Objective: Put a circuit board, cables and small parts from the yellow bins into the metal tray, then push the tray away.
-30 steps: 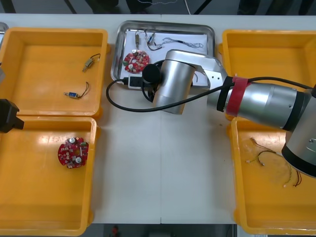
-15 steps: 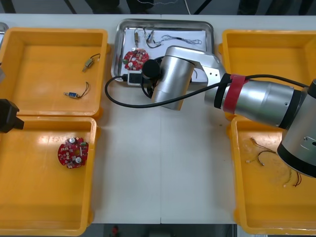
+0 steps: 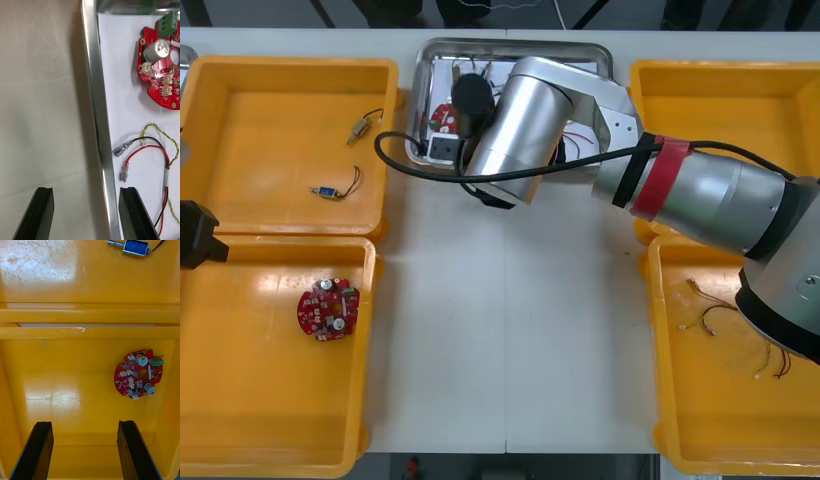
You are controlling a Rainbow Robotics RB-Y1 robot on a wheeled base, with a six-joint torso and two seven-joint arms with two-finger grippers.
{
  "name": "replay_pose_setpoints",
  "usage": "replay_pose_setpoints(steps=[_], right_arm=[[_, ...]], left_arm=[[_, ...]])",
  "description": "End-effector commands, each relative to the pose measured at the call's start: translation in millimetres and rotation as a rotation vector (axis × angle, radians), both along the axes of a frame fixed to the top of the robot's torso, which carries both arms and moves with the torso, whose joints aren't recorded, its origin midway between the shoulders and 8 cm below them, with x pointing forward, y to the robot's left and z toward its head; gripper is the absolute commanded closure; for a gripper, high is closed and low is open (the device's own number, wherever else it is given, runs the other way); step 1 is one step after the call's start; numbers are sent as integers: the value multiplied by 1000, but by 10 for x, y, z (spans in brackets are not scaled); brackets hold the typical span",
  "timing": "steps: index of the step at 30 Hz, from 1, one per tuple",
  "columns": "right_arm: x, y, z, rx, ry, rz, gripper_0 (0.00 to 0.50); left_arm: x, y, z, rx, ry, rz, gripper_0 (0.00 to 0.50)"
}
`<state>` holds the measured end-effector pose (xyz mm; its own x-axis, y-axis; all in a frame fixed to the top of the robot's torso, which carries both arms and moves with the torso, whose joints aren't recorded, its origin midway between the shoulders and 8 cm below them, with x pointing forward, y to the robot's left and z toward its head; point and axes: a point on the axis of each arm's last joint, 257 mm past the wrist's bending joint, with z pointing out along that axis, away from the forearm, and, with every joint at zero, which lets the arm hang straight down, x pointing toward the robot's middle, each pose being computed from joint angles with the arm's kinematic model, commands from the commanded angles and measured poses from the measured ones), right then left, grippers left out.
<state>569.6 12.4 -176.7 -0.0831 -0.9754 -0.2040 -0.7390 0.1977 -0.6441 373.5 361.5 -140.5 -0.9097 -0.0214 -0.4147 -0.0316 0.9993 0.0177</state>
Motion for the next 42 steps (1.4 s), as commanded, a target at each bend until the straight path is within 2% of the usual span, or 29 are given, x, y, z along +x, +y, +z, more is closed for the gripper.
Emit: replay_pose_setpoints(steps=[1,7,14,18,24,27,35,42], right_arm=[[-288,172,244,77,26,14,0],[-678,-9,297,104,95,-33,0],[-1165,-504,345,116,178,-179,0],[-1276,-553,549,284,159,-247,0],[-1425,-739,738,470,129,-343,0],[-1548,-907,714,547,145,-406,0],[-1813,-1510,595,688,202,-614,0],[-1983,-2149,485,745,201,-828,0]], left_arm=[[-29,104,104,47,-22,-30,0],[-29,104,104,47,-22,-30,0],[-29,104,104,47,-22,-30,0],[-29,104,104,47,-22,-30,0],[-29,104,104,47,-22,-30,0],[-29,104,104,47,-22,-30,0],[-29,104,104,47,-22,-30,0],[-29,104,104,47,-22,-30,0]])
